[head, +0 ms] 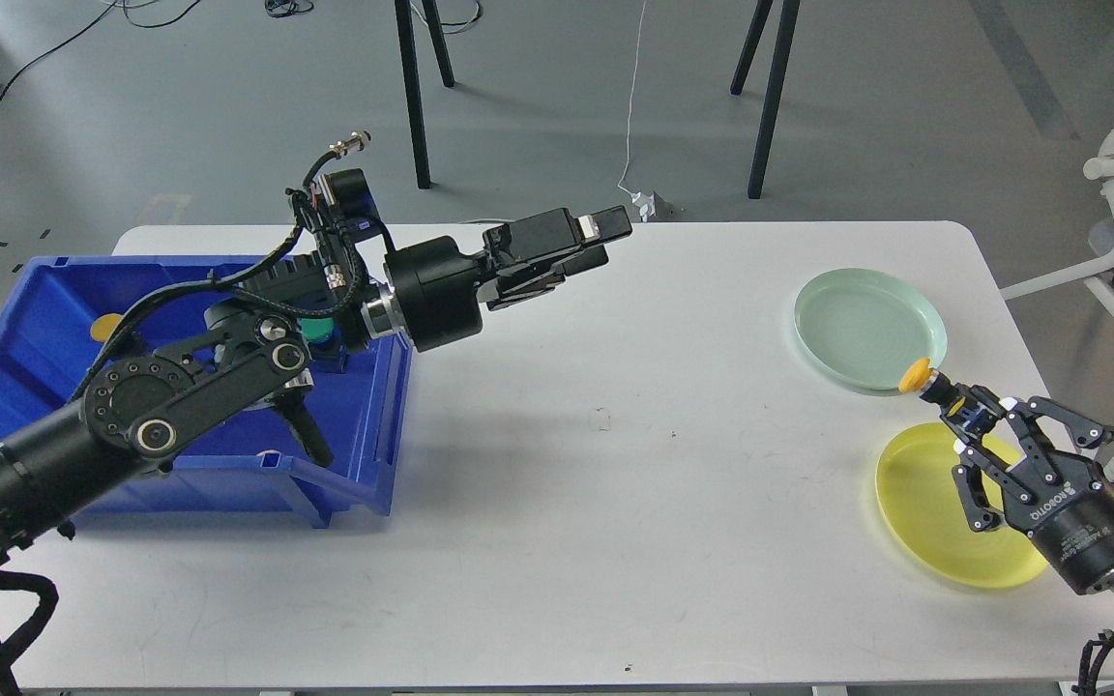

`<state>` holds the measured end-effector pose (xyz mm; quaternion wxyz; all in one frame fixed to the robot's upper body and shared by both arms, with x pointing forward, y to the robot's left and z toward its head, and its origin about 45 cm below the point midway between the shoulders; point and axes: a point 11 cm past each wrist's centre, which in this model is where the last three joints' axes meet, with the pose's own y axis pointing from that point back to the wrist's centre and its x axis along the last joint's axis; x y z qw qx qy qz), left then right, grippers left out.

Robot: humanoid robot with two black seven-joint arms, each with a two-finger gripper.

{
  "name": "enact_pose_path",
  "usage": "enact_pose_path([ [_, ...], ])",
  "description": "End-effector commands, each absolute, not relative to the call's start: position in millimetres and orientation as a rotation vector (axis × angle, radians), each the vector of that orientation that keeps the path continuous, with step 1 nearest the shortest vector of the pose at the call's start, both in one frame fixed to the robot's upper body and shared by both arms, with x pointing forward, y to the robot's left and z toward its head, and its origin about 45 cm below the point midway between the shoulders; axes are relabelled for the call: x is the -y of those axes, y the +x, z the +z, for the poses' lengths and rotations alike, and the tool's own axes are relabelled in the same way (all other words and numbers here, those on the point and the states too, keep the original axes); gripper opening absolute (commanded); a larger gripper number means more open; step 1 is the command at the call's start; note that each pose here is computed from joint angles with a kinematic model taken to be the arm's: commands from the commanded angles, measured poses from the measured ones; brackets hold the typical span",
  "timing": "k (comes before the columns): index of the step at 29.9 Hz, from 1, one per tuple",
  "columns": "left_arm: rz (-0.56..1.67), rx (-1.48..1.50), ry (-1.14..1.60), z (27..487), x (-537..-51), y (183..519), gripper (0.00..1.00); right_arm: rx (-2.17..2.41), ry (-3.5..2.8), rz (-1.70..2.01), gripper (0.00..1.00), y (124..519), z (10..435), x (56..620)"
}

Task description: Pass button and place on color plate

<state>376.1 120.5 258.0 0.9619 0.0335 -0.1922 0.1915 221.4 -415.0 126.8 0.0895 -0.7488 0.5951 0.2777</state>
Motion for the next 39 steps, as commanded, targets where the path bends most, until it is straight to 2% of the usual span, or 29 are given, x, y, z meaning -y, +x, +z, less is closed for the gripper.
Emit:
enact_pose_path([
  [1,0.389,0.389,0.069,257.6,-120.8,376.5,0.84,-1.847,-2.18,0.87,0.01,207.0,113.2,429.2],
  [10,0.391,0.387,0.069,257.4,-121.2,376.8,0.84,-2.017,-2.044,0.955,0.03,184.7,80.2,457.6],
  [13,0.391,0.387,0.069,257.4,-121.2,376.8,0.84,-2.013,-2.046,0.965,0.09,183.8,78.5,455.8],
  [16,0.391,0.387,0.069,257.4,-121.2,376.8,0.84,-2.014,-2.05,0.978,0.22,181.3,76.2,454.7],
  [20,0.391,0.387,0.069,257.4,-121.2,376.8,0.84,-2.005,-2.063,1.006,0.32,178.0,71.8,449.8],
  [35,0.392,0.388,0.068,257.8,-121.3,377.1,0.84,-1.973,-2.05,1.006,0.45,184.3,71.9,441.3],
  [39,0.393,0.388,0.067,258.2,-121.4,377.3,0.84,-1.952,-2.041,0.986,0.52,190.3,75.9,437.7],
])
